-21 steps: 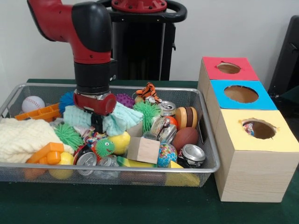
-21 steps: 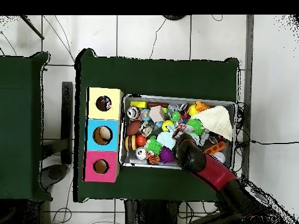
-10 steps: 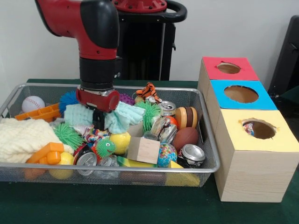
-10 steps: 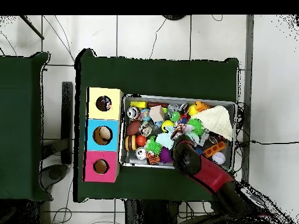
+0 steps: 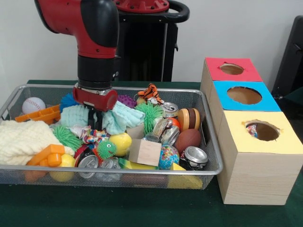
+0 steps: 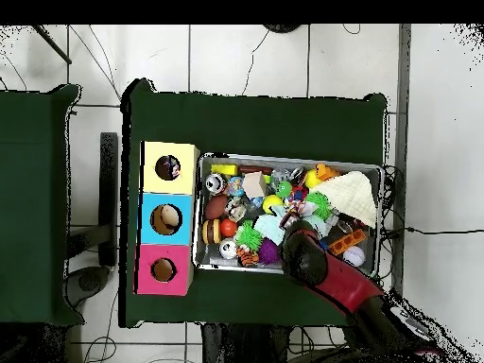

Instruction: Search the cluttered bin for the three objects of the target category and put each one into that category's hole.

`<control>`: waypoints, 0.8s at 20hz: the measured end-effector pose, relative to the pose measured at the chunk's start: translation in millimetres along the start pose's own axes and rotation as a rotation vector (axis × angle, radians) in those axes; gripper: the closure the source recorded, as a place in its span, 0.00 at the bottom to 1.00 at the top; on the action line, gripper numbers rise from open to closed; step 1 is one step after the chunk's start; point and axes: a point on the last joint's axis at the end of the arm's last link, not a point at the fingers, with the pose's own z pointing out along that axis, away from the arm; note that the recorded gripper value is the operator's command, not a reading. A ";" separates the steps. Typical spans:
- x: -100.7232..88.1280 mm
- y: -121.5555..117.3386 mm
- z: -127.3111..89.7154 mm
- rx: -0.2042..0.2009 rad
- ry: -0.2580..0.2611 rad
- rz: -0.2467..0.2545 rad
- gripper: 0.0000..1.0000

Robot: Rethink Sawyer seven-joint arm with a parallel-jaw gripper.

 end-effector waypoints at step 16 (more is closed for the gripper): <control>-13.2 -10.7 4.7 -0.012 -0.013 -0.075 0.00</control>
